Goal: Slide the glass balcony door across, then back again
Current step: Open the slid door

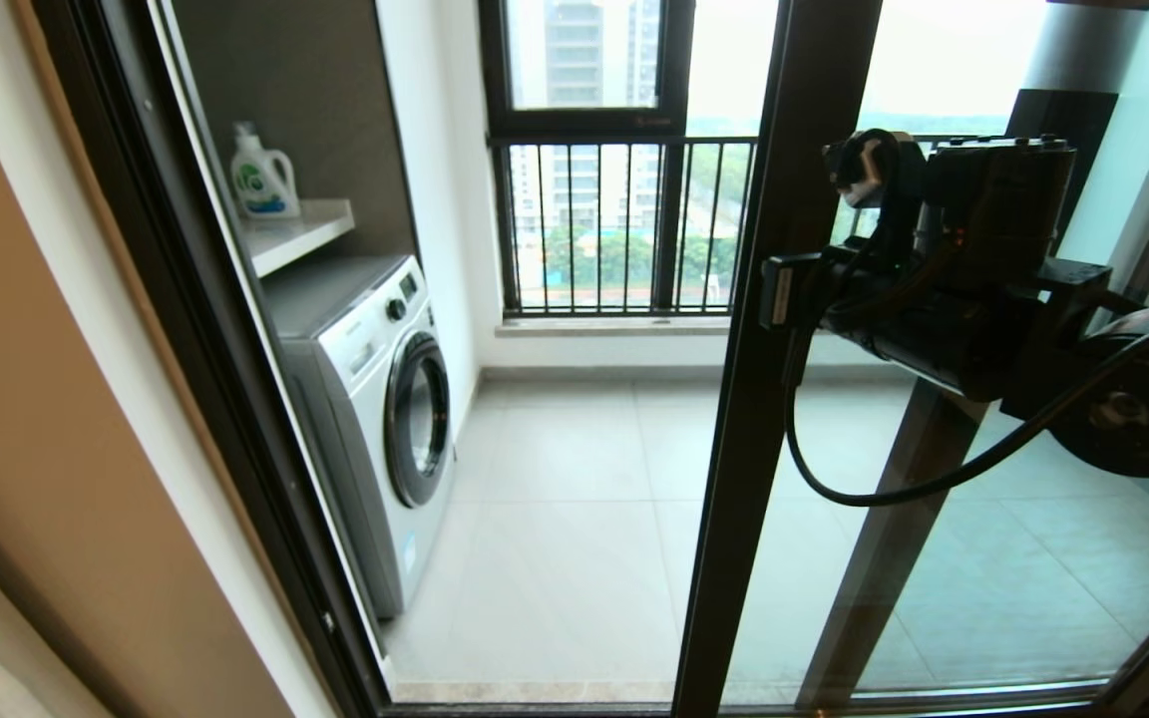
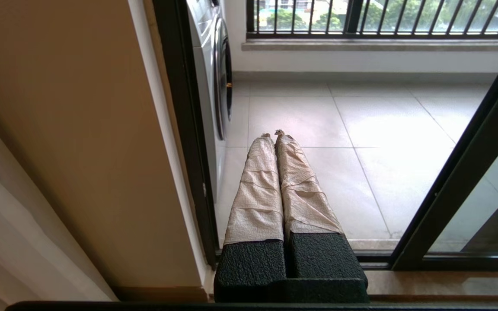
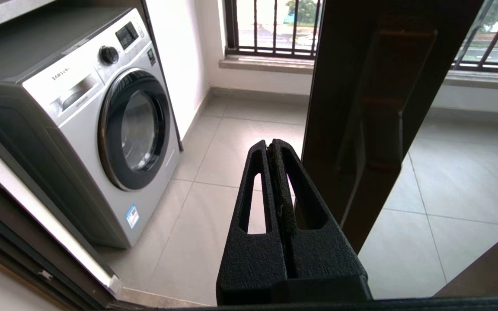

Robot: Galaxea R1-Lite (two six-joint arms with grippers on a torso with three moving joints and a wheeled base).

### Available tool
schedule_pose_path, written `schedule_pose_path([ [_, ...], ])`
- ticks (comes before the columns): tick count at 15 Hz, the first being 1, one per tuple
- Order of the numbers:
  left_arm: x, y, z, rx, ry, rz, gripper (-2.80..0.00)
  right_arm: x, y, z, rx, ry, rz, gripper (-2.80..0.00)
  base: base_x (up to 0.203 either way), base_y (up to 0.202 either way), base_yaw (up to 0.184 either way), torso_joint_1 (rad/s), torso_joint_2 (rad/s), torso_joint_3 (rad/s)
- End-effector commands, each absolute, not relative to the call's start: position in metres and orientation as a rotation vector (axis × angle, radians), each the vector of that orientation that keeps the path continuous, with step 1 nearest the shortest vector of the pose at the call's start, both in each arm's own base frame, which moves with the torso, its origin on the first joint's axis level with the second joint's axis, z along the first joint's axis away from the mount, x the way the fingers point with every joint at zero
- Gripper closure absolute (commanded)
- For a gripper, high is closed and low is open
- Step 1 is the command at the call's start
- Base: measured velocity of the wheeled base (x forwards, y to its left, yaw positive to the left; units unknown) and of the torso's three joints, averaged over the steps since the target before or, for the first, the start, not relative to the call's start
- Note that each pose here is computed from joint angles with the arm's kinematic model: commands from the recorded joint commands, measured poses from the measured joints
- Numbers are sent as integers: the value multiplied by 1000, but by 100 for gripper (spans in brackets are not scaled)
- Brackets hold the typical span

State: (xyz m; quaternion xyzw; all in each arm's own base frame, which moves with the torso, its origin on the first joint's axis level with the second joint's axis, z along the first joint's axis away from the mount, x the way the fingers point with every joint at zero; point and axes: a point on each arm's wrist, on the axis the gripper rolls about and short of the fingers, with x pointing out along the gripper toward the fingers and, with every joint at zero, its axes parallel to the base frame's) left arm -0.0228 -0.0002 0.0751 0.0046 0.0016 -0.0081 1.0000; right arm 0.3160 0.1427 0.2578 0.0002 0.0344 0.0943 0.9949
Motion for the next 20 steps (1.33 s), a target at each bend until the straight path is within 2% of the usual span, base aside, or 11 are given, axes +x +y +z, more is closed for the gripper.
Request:
schedule_pose_path([
  [1,-23,0,75,9,5,-15,0,329,154,238,-16,113,198,0,0,0,0,0,0,0],
  [3,-23,0,75,9,5,-17,0,352,159,220,-14,118,172,0,0,0,0,0,0,0],
  [7,-23,0,75,11,5,-15,0,382,130,215,3,84,58,0,0,0,0,0,0,0],
  [11,-23,0,75,9,5,-15,0,385,95,221,5,74,-26,0,0,0,0,0,0,0],
  [20,-23,0,75,11,5,-15,0,375,77,221,2,89,-61,0,0,0,0,0,0,0],
])
